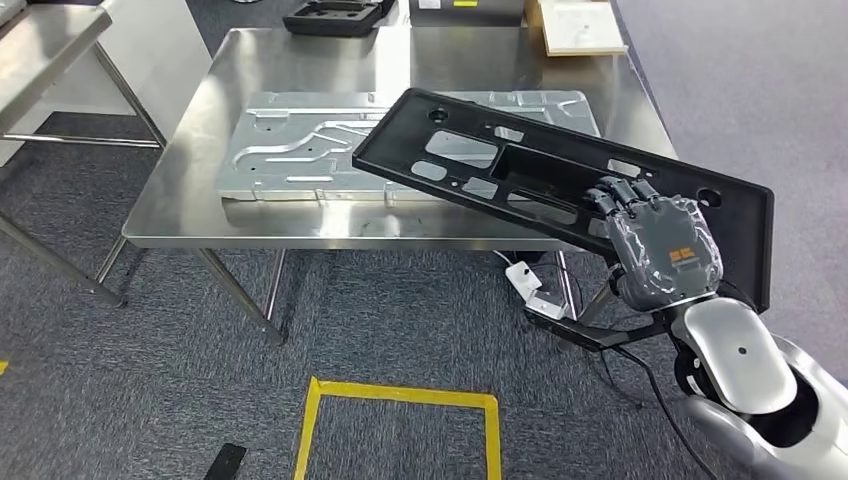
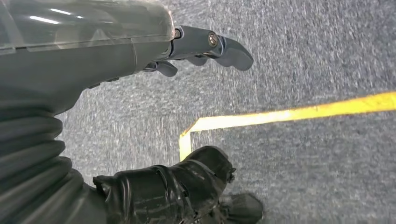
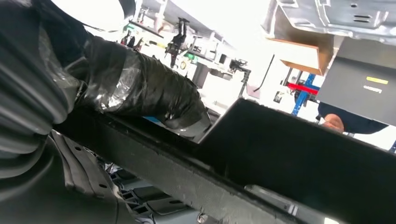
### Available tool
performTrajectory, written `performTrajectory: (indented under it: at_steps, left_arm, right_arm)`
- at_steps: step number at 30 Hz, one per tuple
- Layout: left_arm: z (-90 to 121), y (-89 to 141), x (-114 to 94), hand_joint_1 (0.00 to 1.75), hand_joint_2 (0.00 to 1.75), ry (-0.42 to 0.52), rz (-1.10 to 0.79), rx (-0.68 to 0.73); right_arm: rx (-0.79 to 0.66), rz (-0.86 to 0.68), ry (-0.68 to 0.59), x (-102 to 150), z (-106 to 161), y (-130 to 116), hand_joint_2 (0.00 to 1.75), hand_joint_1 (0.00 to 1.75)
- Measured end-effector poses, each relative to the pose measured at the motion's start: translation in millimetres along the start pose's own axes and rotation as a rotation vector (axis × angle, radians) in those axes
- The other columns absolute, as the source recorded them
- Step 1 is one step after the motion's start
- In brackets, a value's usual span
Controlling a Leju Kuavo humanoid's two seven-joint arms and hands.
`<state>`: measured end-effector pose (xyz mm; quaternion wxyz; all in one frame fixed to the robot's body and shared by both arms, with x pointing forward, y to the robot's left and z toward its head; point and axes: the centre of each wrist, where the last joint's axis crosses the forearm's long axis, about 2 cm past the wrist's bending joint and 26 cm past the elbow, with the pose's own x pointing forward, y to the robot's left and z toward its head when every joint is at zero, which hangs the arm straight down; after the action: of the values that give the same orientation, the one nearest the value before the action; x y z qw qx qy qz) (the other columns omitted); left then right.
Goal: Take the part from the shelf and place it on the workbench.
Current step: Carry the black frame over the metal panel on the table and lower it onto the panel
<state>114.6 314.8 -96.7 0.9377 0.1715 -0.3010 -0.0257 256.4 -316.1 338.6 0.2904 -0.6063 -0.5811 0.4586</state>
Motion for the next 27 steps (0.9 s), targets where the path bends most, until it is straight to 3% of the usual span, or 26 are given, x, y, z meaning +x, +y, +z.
performTrajectory:
  at_steps: [27]
  left_arm:
    - [1,-1,-2,0.0,1.75,-0.001,-0.019,-0.01]
  right_arm:
    - [0.027,0.001,-0.031,2,6,11,1.75,1.75]
